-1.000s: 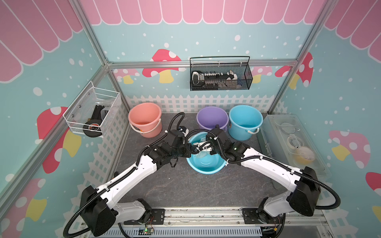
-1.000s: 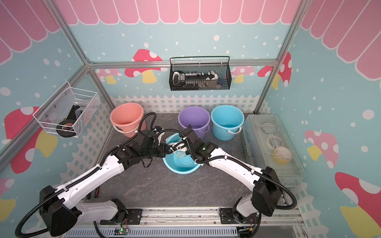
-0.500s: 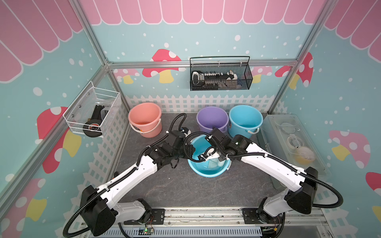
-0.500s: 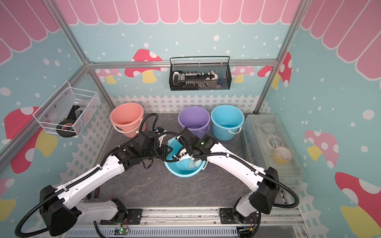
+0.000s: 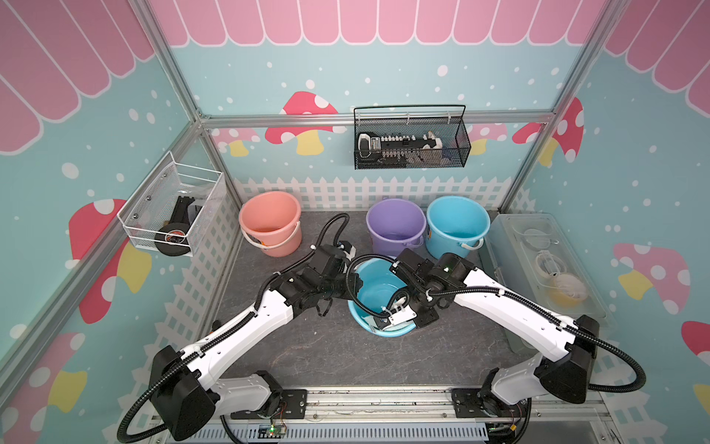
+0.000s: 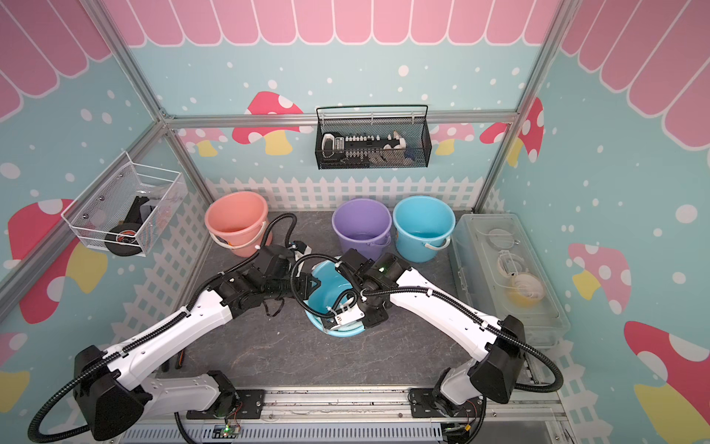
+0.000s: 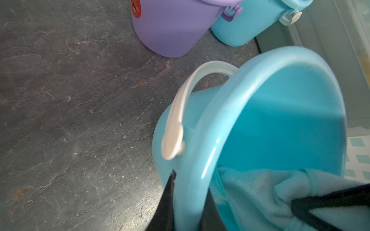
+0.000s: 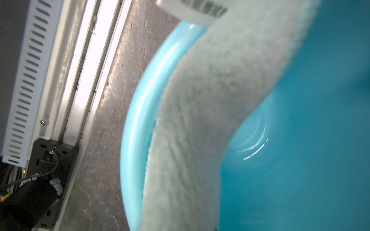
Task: Wipe the inside of the bucket with a cloth
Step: Wipe the dirt from the inside of the bucket, then place the bucket at the center of the board.
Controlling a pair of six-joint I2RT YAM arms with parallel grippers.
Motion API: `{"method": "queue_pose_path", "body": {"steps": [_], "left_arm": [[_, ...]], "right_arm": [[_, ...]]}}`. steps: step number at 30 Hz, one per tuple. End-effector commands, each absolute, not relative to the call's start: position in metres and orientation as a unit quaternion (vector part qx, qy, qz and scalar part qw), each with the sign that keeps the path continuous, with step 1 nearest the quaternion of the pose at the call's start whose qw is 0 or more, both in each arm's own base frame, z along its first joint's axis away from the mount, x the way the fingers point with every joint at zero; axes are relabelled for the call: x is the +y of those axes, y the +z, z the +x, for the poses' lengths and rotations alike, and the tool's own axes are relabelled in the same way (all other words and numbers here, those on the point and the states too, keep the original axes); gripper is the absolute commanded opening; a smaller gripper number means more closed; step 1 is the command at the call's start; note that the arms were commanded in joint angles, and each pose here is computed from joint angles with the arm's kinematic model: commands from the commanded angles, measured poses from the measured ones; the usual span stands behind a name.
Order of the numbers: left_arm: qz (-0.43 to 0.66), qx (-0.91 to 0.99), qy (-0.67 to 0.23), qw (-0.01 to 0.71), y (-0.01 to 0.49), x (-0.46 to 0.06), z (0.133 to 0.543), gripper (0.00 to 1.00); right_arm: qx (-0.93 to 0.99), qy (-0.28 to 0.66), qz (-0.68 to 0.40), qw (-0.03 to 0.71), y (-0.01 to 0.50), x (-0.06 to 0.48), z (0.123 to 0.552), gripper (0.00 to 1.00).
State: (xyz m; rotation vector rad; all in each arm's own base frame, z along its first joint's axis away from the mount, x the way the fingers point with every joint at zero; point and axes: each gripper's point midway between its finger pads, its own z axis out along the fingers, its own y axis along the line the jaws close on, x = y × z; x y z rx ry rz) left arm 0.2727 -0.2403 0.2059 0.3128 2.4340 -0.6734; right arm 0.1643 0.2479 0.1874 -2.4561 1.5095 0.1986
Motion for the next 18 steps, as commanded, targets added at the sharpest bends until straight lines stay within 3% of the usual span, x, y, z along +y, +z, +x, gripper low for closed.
{"method": "queue_pose_path", "body": {"steps": [1,10,18], "left_arm": [[0.111,0.894,-0.278,0.334,0.239,-0.247,0.283,0.00],[0.104,0.897,-0.275,0.332,0.235,-0.246,0.284,0.00],[0.100,0.897,-0.273,0.333,0.235,-0.245,0.286,0.00]], "right_arm": [[0.513,0.183,-0.818,0.185,0.198,0.284,0.145,0.00],[0.553,0.207,-0.702,0.399,0.234,0.353,0.204,0.00],[0.618,0.092,-0.569,0.535,0.271,0.341,0.274,0.00]]}}
